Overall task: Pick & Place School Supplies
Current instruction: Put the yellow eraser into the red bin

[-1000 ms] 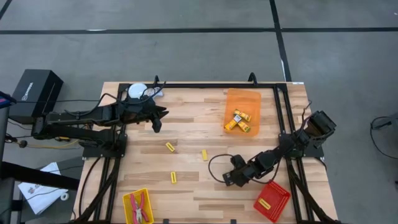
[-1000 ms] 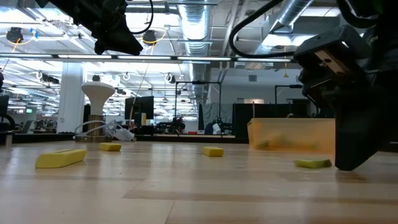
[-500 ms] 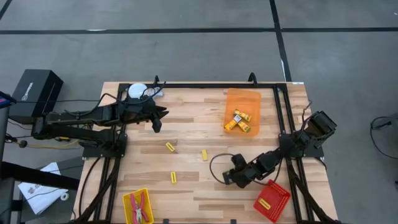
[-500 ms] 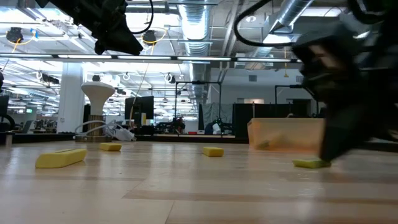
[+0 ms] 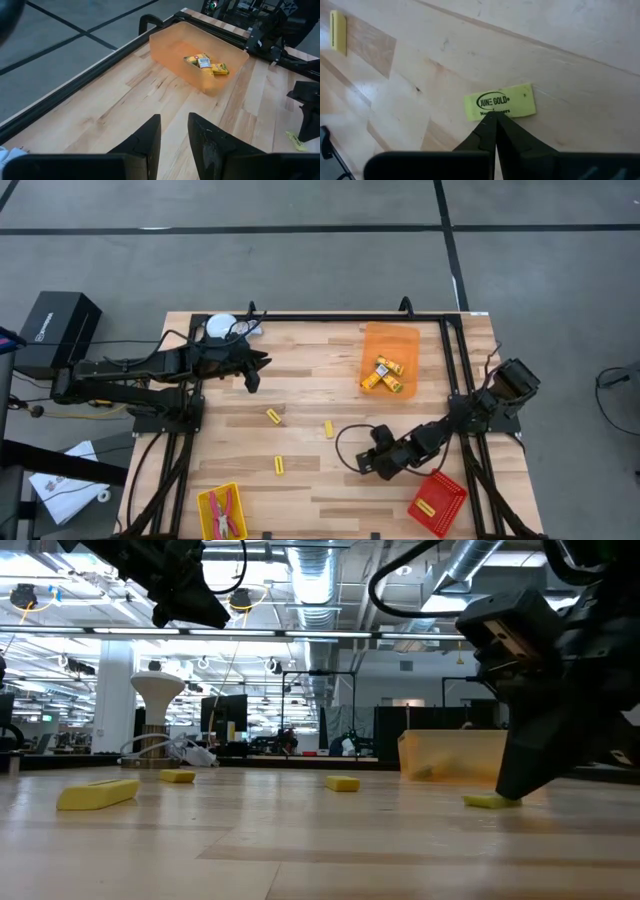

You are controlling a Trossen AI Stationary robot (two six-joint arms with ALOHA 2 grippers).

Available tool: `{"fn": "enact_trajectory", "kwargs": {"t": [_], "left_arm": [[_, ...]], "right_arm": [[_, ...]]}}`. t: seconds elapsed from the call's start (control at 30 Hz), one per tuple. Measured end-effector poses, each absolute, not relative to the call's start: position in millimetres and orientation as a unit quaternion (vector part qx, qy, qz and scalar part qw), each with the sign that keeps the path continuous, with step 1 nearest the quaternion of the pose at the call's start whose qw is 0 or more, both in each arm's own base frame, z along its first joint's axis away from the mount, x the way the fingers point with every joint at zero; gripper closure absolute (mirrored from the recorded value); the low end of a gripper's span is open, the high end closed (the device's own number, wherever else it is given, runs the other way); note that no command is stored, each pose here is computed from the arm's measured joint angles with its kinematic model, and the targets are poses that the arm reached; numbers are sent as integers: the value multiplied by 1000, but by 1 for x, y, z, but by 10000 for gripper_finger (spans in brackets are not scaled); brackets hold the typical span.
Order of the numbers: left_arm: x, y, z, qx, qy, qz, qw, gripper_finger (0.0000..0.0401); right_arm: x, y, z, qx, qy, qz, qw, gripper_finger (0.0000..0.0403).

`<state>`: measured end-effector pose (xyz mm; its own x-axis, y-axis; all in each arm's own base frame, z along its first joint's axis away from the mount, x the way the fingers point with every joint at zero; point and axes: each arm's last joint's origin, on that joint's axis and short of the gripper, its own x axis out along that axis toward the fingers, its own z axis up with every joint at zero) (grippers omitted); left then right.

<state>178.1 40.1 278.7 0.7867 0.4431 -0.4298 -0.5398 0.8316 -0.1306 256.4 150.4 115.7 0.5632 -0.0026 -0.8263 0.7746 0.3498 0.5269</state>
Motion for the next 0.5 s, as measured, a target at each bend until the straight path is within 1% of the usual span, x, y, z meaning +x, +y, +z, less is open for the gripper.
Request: {"fn": "enact_trajectory", "kwargs": {"t": [0.13, 0.5], "left_arm": [[178, 40, 279, -124, 195, 262, 937, 309], [178, 40, 278, -124, 195, 262, 937, 309]], "right_arm": [[257, 152, 110, 506, 393, -266, 721, 403], [263, 165, 91, 555, 388, -261, 688, 403]]}}
